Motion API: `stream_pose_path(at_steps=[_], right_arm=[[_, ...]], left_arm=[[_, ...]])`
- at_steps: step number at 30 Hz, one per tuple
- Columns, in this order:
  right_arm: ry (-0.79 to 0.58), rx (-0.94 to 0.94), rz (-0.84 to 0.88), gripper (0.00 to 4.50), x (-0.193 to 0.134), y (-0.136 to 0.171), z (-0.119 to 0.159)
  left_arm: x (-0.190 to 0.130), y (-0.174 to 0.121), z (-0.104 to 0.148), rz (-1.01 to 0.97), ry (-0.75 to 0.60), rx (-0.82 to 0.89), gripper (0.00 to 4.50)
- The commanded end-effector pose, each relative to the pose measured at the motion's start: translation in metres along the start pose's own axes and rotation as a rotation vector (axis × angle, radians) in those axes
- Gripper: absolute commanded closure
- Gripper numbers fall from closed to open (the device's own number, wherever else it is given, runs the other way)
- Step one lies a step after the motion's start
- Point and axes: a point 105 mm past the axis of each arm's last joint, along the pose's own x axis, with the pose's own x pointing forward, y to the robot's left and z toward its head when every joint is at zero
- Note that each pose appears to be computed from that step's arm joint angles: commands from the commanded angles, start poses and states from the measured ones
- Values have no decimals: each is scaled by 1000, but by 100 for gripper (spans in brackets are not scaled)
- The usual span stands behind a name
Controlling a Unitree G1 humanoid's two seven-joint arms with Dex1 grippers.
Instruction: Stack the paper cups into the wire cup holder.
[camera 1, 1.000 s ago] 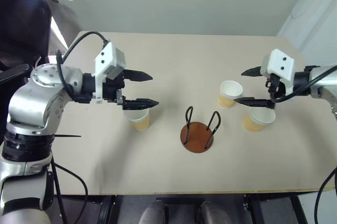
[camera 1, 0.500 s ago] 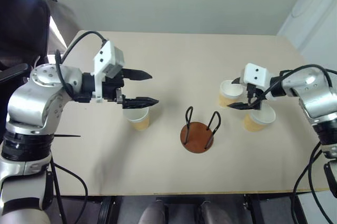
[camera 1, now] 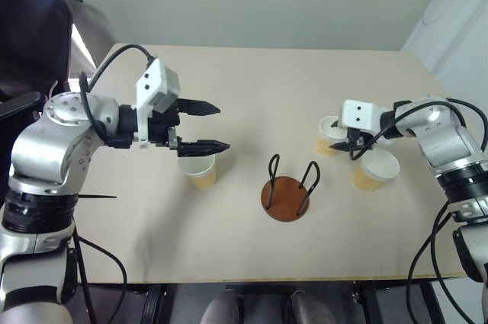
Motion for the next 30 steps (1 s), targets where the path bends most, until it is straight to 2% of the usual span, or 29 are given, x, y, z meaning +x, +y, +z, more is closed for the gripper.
stream_pose_path(at_steps=[1, 4, 5, 19, 30], right_arm=[[-21, -44, -17, 311, -5, -6, 11], [-18, -45, -15, 430, -5, -6, 11], [-16, -45, -14, 449, -5, -6, 10], [-18, -38, -2, 449, -9, -5, 9], [-90, -54, -79, 449, -39, -20, 37]], left_arm=[[-4, 1, 7, 12, -7, 38, 0], [-4, 1, 6, 12, -6, 39, 0], [-4, 1, 6, 12, -5, 39, 0], [-3, 1, 6, 11, -11, 36, 0], [-2, 1, 5, 9, -15, 36, 0]])
